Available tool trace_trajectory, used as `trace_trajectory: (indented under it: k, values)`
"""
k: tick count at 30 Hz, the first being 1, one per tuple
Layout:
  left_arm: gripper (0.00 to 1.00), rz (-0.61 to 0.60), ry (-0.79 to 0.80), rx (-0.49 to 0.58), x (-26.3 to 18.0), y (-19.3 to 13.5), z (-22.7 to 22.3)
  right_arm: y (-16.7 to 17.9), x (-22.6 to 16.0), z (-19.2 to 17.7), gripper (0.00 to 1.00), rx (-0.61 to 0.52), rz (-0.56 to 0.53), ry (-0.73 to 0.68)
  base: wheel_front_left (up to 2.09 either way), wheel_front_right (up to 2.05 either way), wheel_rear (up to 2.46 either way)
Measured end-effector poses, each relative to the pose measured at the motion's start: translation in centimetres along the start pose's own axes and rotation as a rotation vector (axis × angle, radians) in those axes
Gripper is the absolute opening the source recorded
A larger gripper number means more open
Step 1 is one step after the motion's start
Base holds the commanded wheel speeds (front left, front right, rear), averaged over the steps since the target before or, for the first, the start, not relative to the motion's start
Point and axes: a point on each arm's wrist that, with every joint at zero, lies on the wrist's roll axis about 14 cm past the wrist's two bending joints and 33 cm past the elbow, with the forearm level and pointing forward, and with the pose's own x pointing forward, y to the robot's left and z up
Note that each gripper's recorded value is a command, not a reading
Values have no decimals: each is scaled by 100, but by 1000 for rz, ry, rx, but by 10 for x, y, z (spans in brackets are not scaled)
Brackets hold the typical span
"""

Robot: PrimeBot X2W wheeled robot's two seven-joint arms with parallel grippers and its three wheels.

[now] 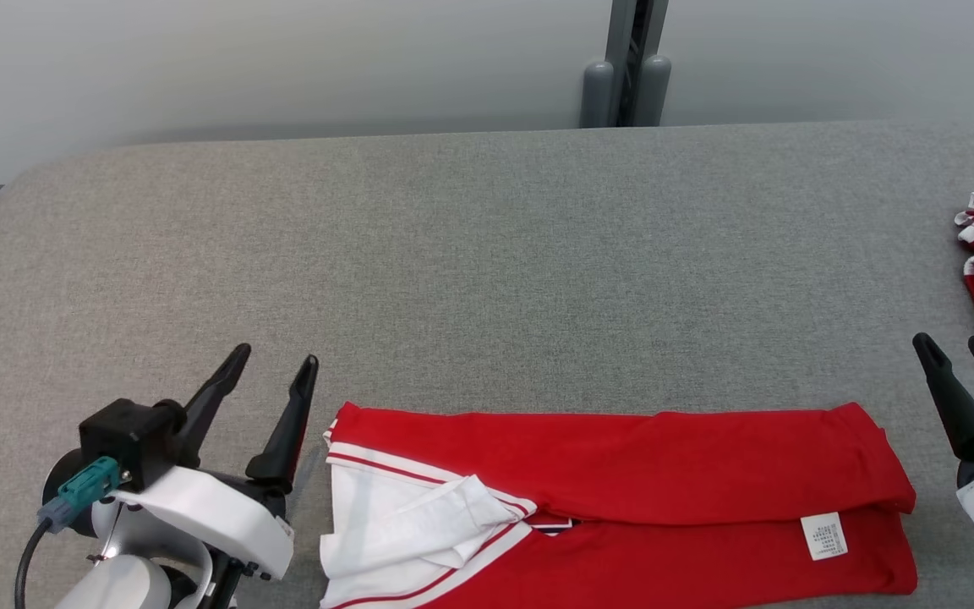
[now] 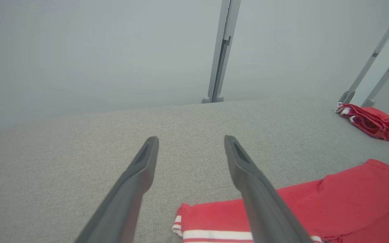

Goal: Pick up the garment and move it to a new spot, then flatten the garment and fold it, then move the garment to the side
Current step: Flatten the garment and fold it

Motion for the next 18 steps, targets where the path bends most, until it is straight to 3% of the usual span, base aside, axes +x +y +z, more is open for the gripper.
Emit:
trace_trajectory:
  k: [8,11,14,18]
  values:
    - [100,132,-191,-122,3,14,13,11,-8,-1,100,-22,-21,-165,0,0,0]
    - [100,162,-198,-159,3,17,6,1,-10,-14,100,-23,-61,-162,0,0,0]
    - [100,159,-196,-193,4,13,0,-1,-10,-38,100,45,-87,-123,0,0,0]
    - [100,129,-160,-174,6,8,-15,-16,-12,-68,100,80,-142,-52,0,0,0]
